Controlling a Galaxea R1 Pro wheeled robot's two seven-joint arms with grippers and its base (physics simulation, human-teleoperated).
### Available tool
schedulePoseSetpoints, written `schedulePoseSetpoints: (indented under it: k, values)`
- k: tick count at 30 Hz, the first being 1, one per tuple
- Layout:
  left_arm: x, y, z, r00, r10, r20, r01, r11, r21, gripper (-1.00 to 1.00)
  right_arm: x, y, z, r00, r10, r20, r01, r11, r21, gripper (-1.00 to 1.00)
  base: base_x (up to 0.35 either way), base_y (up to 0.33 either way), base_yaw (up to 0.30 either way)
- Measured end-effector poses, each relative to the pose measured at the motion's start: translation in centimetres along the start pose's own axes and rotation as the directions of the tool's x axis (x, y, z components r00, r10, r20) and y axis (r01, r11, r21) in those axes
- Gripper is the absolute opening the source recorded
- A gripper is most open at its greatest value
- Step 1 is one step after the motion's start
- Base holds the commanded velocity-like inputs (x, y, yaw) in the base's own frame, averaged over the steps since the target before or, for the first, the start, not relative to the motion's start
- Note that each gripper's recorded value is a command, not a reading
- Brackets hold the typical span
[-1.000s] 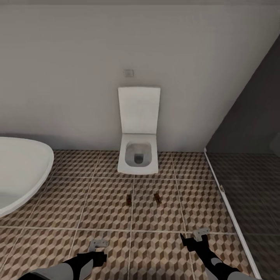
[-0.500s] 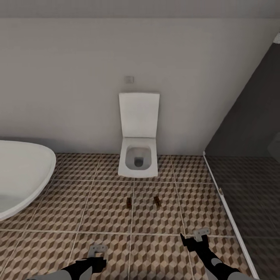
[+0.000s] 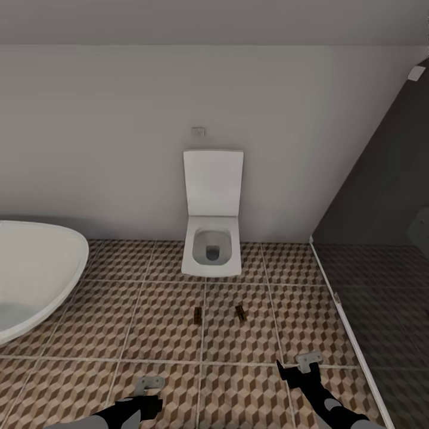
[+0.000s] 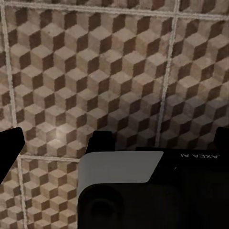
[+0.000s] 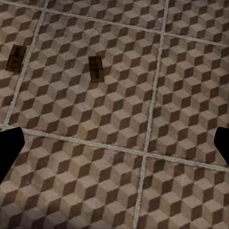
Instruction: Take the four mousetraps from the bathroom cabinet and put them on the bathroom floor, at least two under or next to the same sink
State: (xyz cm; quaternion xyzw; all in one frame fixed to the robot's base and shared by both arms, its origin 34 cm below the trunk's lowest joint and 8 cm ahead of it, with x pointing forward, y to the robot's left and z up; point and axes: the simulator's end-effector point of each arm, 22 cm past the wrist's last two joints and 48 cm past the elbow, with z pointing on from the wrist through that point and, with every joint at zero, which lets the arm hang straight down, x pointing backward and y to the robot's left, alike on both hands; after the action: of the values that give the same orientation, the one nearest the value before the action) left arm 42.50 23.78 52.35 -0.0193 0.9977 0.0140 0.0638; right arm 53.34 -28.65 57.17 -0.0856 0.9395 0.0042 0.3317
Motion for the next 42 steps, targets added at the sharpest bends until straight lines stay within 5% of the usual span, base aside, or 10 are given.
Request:
schedulePoseSetpoints:
  k: [42]
  values:
    - [-1.0, 0.4, -6.0, 0.999, -0.003, 0.042, 0.003, 1.0, -0.005, 1.0, -5.0, -0.4, -4.8, 0.998, -0.004, 0.061, 0.003, 1.0, 0.01, 1.0, 0.0, 0.0, 0.0]
